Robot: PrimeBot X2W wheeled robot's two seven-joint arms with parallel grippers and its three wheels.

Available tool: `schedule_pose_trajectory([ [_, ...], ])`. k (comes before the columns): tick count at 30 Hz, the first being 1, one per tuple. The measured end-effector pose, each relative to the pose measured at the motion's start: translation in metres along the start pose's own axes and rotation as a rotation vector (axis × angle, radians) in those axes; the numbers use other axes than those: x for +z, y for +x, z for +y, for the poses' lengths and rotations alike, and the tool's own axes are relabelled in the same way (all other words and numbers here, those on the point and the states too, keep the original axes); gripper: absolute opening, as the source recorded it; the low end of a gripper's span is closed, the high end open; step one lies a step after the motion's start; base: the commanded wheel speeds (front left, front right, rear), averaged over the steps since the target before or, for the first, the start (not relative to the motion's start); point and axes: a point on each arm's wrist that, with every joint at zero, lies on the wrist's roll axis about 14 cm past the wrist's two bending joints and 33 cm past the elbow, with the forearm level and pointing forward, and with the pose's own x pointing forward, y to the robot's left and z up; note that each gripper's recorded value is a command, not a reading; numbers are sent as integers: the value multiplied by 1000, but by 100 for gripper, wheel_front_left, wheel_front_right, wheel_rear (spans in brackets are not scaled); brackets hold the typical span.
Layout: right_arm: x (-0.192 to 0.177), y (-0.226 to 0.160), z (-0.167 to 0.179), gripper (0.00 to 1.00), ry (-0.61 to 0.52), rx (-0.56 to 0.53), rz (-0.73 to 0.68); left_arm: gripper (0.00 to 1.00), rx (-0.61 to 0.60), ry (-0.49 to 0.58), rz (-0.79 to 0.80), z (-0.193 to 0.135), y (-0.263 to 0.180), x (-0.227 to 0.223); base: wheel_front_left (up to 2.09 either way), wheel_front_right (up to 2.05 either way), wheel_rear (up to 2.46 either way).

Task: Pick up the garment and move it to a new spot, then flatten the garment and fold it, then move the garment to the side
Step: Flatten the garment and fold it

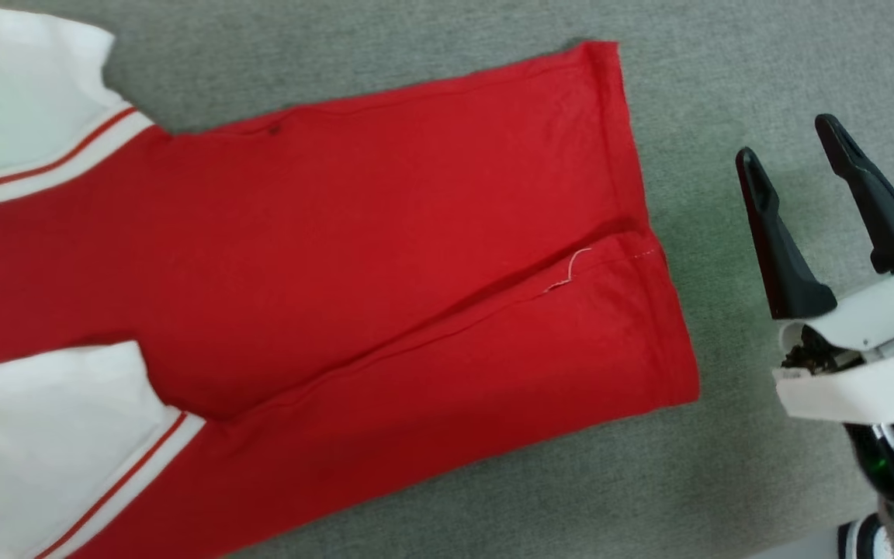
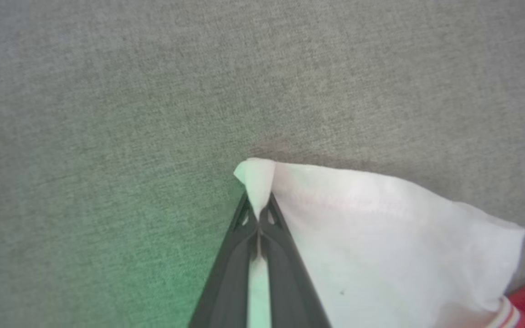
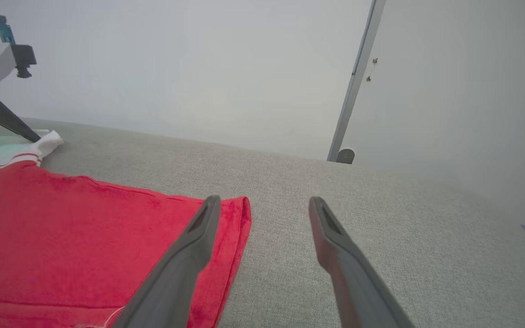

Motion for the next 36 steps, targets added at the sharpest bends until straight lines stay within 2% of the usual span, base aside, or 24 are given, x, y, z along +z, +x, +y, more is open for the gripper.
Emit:
schedule_pose_trajectory([
  [6, 10, 25, 3, 100, -41, 72, 31, 0, -15, 28, -33, -9, -10, -2, 0, 0, 0],
  [11, 0, 51, 12, 100, -26, 139, 122, 0, -19, 48, -55, -11, -17, -4, 0, 0, 0],
  [20, -55, 83, 20, 100, 17, 212, 463, 0, -18, 67, -84, -8, -18, 2, 0, 0, 0],
  [26, -90, 83, 28, 100, 59, 245, 706, 0, -26, 68, -90, -7, -13, 5, 0, 0, 0],
  [30, -98, 84, 28, 100, 61, 255, 812, 0, -29, 66, -89, -6, -9, 6, 0, 0, 0],
  [32, -100, 85, 29, 0, 65, 259, 845, 0, -30, 65, -90, -6, -8, 7, 0, 0, 0],
  [36, -101, 86, 28, 0, 56, 264, 899, 0, -32, 59, -92, -6, -6, 7, 0, 0, 0],
])
